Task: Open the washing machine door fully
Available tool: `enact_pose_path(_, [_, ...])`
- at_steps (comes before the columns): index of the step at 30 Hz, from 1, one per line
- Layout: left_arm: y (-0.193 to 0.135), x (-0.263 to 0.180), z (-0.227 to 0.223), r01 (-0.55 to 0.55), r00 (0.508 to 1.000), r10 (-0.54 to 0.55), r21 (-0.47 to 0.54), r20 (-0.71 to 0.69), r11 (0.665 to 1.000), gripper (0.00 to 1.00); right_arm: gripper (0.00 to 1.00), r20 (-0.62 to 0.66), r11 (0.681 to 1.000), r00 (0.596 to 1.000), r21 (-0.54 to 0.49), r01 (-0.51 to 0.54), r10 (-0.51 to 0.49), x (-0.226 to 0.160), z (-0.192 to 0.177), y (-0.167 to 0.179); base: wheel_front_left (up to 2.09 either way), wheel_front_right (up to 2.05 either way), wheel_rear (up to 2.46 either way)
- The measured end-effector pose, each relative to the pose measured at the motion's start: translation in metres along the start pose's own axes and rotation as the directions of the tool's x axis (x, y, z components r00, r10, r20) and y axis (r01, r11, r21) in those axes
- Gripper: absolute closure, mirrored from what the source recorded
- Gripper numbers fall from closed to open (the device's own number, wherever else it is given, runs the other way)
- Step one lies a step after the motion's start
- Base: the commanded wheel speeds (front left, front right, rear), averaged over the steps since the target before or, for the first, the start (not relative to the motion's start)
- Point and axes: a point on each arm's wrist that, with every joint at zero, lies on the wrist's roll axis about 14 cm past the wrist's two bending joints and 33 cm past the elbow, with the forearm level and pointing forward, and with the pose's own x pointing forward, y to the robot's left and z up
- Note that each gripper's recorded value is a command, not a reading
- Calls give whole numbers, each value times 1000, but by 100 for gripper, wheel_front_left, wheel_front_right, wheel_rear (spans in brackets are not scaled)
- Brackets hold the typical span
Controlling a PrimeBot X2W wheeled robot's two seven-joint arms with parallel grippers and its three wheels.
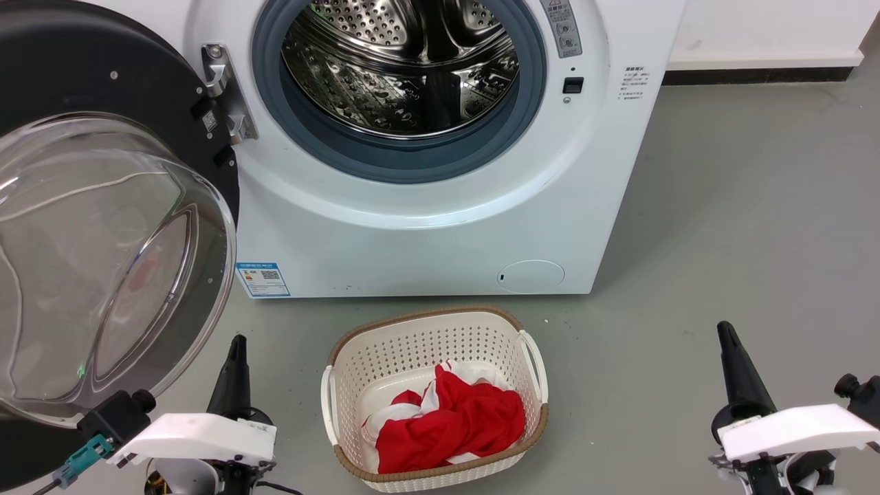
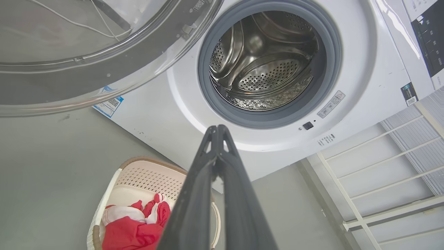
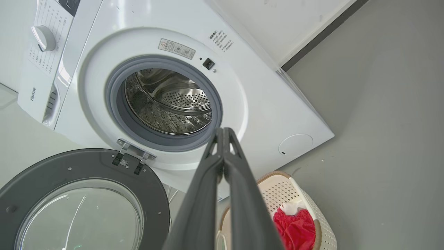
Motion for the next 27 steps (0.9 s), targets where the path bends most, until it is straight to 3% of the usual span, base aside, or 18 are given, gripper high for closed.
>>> enact_pose_path(14, [2, 0, 0, -5, 1000, 2, -179, -16, 984, 100, 100, -5, 985, 1000, 170, 11, -11, 3, 1, -2, 0, 0, 0])
enact_pose_path(27, [0, 1, 2, 2, 1000, -10, -323, -21, 946, 100, 100, -6, 952, 1000, 307, 14, -13, 5, 3, -3, 0, 0, 0])
